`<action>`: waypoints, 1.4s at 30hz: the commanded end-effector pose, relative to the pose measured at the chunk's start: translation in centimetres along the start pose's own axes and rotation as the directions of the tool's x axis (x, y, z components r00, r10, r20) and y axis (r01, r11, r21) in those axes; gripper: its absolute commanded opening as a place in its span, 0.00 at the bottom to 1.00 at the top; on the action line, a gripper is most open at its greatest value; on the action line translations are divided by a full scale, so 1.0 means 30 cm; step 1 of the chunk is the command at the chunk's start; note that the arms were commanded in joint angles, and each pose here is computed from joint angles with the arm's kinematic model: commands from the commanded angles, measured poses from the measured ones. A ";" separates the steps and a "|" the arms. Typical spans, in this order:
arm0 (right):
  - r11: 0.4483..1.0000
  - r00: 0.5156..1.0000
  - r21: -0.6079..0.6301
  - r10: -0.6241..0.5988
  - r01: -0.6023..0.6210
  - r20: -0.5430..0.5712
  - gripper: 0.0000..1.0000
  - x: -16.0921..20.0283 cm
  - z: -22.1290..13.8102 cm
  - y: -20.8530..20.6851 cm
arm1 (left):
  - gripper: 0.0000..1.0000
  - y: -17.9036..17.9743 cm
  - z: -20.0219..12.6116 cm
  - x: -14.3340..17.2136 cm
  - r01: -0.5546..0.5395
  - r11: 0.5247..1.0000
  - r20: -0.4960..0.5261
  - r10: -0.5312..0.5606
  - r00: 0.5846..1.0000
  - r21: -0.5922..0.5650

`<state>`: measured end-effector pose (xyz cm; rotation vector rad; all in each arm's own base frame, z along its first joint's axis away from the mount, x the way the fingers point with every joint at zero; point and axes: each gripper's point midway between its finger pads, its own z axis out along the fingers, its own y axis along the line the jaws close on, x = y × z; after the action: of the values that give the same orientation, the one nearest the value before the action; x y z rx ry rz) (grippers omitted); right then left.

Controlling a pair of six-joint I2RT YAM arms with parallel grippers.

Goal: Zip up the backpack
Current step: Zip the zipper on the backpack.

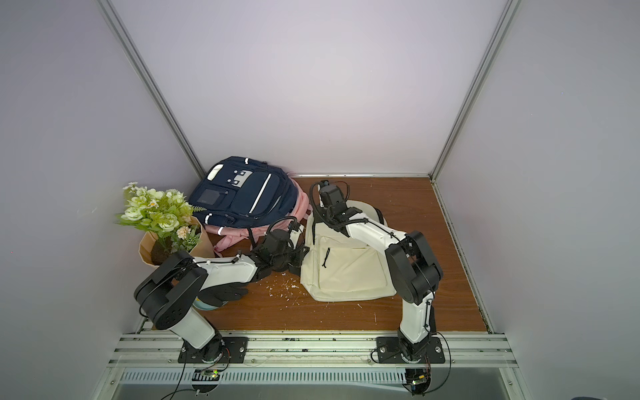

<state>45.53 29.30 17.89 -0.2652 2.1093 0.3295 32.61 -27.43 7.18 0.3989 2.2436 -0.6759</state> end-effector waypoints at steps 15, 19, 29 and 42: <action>0.980 0.978 -0.196 0.069 -0.030 0.195 0.00 -0.176 -0.344 0.159 | 0.71 -0.060 -0.039 -0.299 -0.070 0.996 0.175 0.060 0.983 0.052; 0.986 0.975 -0.163 0.076 -0.042 0.208 0.00 -0.165 -0.367 0.134 | 0.46 -0.062 -0.031 -0.303 -0.075 0.996 0.173 0.065 0.983 0.053; 0.995 0.967 -0.074 0.084 -0.068 0.241 0.00 -0.196 -0.389 0.065 | 0.07 -0.096 -0.034 -0.254 -0.113 0.989 0.152 0.098 0.983 0.093; 0.978 0.950 0.084 0.162 -0.191 0.268 0.00 -0.302 -0.403 -0.174 | 0.00 -0.109 -0.100 -0.190 -0.164 0.986 0.158 0.158 0.975 0.030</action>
<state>41.57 23.01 26.51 -0.0752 1.9975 0.3301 33.53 -29.58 14.95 0.5231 2.0092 -0.7010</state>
